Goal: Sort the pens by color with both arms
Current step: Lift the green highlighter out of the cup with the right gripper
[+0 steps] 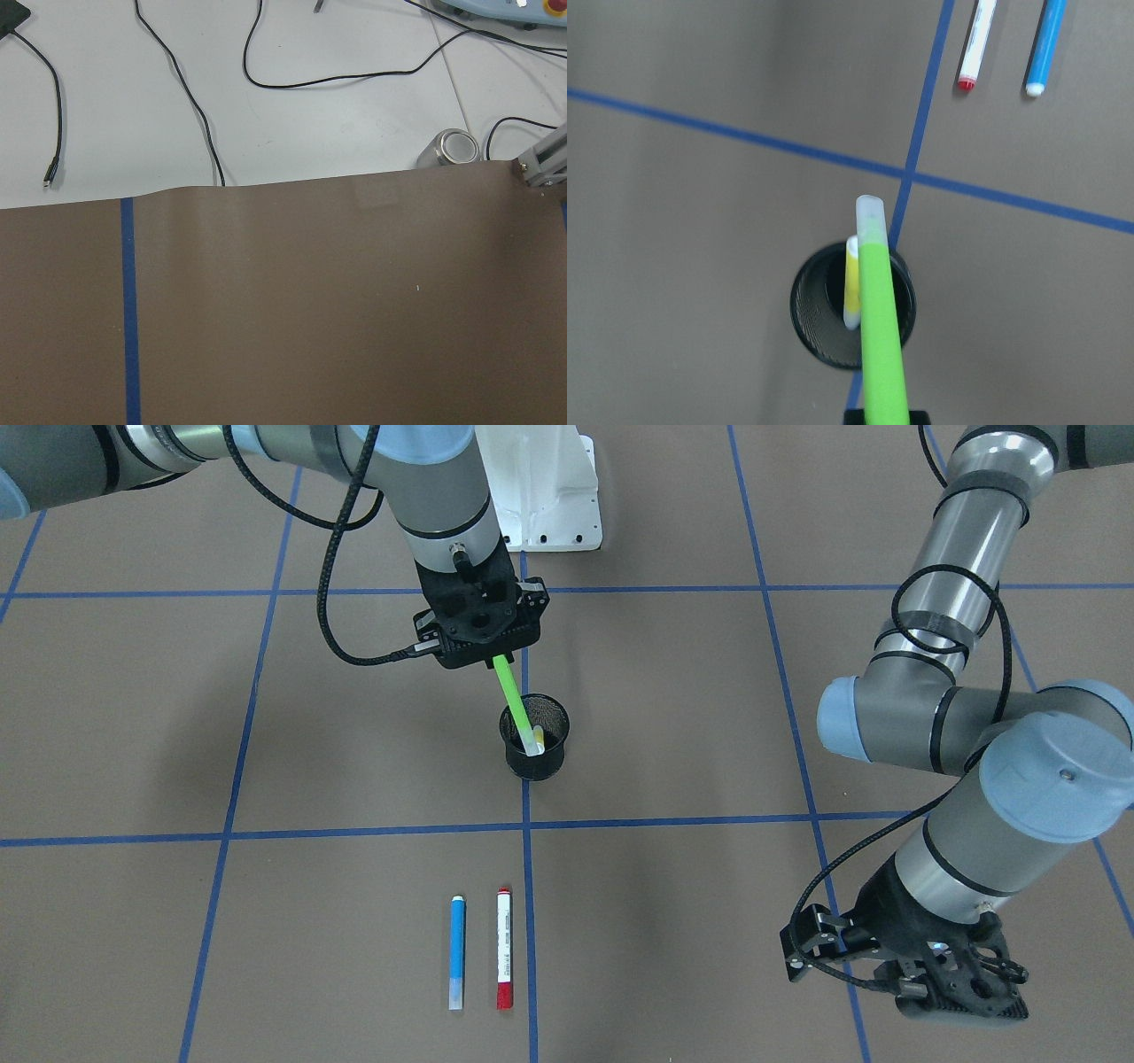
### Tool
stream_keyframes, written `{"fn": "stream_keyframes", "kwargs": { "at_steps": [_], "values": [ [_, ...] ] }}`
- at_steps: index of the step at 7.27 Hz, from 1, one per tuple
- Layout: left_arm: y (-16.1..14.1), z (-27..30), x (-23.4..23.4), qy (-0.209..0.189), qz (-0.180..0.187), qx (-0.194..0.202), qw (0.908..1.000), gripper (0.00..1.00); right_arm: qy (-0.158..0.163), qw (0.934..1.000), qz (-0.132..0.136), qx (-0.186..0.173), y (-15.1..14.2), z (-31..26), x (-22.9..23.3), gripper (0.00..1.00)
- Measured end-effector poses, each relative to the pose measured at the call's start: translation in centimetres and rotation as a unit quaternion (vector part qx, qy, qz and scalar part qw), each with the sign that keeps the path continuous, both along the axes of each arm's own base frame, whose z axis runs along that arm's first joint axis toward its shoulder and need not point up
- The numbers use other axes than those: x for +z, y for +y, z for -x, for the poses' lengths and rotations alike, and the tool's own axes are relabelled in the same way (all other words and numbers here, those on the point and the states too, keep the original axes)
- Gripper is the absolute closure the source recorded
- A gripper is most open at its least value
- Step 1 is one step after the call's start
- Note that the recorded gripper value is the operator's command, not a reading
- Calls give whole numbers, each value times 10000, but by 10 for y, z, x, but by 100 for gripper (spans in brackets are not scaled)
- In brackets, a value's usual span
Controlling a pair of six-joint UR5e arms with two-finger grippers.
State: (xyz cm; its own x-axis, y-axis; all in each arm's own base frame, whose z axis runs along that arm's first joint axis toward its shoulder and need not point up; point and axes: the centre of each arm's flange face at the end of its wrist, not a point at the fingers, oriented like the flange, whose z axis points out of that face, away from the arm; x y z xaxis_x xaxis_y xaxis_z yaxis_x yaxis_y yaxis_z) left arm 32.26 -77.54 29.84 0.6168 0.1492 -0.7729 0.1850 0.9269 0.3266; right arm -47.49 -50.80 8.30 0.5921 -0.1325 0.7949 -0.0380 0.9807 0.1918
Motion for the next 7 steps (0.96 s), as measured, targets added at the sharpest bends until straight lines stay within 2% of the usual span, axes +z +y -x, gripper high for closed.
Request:
{"fn": "stream_keyframes", "kwargs": {
  "at_steps": [2, 4, 6, 7],
  "values": [
    [1, -2, 1, -2, 1, 10, 10000, 1, -249, 9976, 104, 639, -33, 37, 29, 100],
    [3, -3, 4, -2, 1, 12, 10000, 1, -53, 9929, 9, 1187, -62, 64, 53, 100],
    [5, -7, 6, -6, 3, 31, 10000, 1, 263, 9864, -188, 1614, -80, 95, 61, 100],
    [7, -10, 7, -14, 6, 41, 10000, 1, 285, 9831, -248, 1793, -86, 110, 72, 100]
  ]
}}
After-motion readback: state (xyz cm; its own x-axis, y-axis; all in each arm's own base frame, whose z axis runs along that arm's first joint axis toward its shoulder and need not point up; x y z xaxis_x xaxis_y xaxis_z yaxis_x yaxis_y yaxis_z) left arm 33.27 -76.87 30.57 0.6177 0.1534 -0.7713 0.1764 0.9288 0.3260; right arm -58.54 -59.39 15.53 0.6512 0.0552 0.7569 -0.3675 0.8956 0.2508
